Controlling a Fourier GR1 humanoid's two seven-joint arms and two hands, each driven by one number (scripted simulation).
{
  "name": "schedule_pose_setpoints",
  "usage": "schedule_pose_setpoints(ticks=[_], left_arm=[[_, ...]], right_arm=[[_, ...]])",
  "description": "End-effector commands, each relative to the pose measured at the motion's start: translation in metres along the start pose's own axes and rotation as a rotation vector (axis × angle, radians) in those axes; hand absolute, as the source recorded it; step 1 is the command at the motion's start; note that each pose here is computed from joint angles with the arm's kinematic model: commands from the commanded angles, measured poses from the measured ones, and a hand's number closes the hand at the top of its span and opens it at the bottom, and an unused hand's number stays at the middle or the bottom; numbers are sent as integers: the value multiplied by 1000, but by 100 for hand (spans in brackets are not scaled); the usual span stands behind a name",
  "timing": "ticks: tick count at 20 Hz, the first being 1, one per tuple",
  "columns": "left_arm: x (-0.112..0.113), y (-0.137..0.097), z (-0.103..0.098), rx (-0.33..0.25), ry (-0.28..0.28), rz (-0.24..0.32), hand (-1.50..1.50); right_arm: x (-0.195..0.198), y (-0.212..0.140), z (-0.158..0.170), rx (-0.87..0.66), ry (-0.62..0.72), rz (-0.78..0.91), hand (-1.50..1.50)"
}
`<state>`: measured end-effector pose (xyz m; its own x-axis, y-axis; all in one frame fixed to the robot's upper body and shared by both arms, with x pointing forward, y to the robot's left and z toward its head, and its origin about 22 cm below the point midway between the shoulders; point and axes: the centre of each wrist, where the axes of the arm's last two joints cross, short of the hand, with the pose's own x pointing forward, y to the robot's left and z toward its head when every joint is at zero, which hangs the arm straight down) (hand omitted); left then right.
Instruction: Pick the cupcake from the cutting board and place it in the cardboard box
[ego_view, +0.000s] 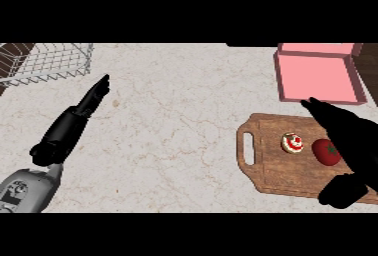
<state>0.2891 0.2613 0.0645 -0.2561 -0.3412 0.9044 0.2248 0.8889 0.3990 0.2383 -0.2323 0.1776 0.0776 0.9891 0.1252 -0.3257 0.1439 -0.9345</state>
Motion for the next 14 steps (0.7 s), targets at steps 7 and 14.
schedule_pose_setpoints(ticks=[7, 14], left_arm=[[-1, 20, -1, 6, 2, -7, 0], [7, -5, 25, 2, 9, -9, 0]], right_arm=[[47, 32, -23, 38, 99, 50, -150], [27, 34, -49, 37, 143, 60, -150]])
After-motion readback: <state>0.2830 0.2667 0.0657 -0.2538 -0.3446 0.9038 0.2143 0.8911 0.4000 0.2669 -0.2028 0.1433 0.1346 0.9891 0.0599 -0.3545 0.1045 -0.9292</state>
